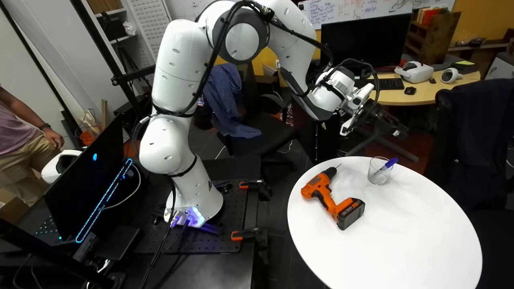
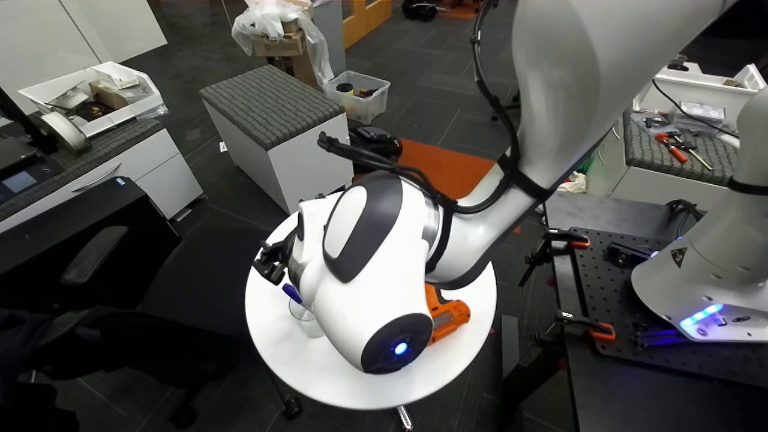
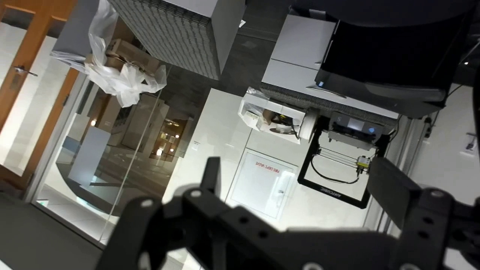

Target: Remove the marker from the table and put it inside the glass cup

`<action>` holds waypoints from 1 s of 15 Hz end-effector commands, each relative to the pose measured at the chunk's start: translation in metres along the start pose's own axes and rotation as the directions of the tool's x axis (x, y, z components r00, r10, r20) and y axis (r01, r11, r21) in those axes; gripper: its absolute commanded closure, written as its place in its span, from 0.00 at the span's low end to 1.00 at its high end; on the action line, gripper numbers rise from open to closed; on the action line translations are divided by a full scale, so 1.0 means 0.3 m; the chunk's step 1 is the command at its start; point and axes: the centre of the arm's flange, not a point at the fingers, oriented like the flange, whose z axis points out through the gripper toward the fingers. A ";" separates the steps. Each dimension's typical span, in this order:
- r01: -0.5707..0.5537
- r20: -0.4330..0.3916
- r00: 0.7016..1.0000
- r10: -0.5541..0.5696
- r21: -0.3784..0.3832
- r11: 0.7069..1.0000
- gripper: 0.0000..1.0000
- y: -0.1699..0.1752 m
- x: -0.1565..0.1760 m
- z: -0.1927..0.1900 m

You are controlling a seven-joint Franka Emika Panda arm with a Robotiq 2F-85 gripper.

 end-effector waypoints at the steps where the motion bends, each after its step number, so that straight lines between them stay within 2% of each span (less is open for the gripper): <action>1: -0.088 0.002 0.996 0.088 0.001 0.996 0.00 0.134 0.014 0.037; 6: -0.181 0.024 0.983 0.181 -0.002 0.984 0.00 0.236 0.012 0.155; 10: -0.237 0.036 0.971 0.236 0.027 0.971 0.00 0.295 0.003 0.225; 12: -0.243 0.046 0.970 0.240 0.072 0.967 0.00 0.308 -0.002 0.242; 13: -0.219 0.049 0.975 0.218 0.026 0.975 0.00 0.258 0.002 0.255; 15: -0.221 0.054 0.974 0.219 0.027 0.975 0.00 0.265 -0.003 0.264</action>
